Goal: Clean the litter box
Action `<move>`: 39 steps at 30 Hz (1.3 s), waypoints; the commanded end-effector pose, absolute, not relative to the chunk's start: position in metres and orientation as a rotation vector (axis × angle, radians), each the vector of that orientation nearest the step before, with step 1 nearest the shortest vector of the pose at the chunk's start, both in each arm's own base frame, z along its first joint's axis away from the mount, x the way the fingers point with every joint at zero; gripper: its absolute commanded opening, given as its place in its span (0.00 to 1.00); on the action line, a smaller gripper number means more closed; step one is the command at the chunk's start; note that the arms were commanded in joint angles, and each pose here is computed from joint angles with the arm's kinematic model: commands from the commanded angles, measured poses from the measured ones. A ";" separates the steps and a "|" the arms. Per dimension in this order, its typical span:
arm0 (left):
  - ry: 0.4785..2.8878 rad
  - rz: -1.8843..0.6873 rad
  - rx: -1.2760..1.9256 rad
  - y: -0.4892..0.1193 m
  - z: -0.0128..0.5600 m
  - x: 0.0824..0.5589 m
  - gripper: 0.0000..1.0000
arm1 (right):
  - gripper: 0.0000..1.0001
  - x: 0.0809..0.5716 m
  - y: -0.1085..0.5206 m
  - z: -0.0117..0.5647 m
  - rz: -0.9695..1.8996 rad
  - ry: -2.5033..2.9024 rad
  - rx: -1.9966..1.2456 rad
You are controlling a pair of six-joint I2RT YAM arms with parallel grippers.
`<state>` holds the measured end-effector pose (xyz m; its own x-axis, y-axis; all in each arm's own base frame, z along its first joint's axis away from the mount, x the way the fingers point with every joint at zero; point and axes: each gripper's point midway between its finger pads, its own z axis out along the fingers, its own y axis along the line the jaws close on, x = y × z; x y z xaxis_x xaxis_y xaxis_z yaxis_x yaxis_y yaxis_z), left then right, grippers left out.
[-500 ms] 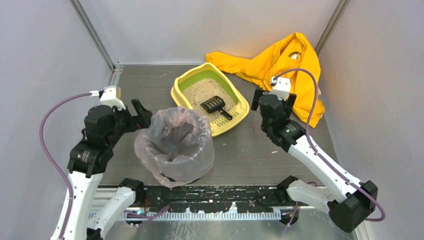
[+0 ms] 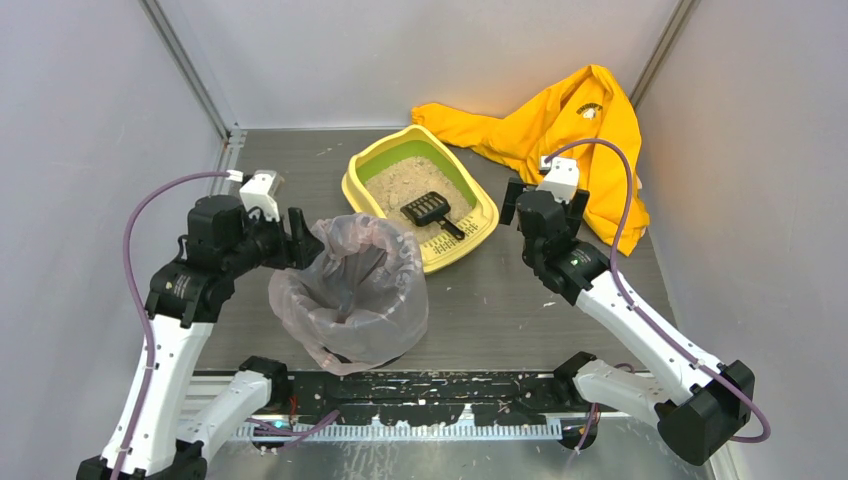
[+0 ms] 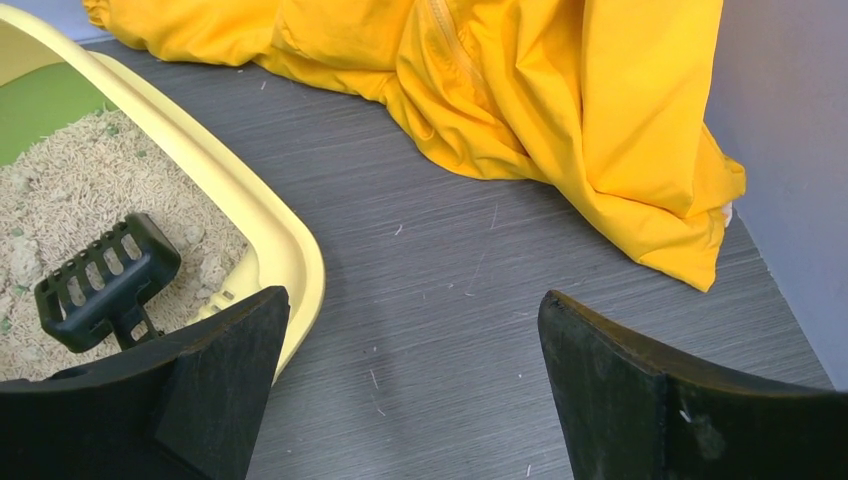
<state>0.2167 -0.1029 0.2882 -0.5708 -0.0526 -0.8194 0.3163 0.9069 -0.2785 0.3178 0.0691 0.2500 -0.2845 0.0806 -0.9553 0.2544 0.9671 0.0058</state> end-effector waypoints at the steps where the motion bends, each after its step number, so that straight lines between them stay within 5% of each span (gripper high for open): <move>1: 2.116 -0.506 0.265 -0.106 0.295 0.209 0.65 | 1.00 0.318 0.074 0.260 -0.114 1.832 0.268; 6: 2.220 -0.539 0.274 -0.112 0.275 0.210 0.57 | 1.00 0.318 0.074 0.258 -0.114 1.834 0.265; 15: 2.309 -0.409 0.132 -0.097 0.245 0.235 0.01 | 1.00 0.317 0.071 0.248 -0.145 1.850 0.250; 39: 1.983 0.152 -0.368 -0.009 0.328 0.322 0.00 | 1.00 0.326 0.098 0.236 -0.029 1.902 0.192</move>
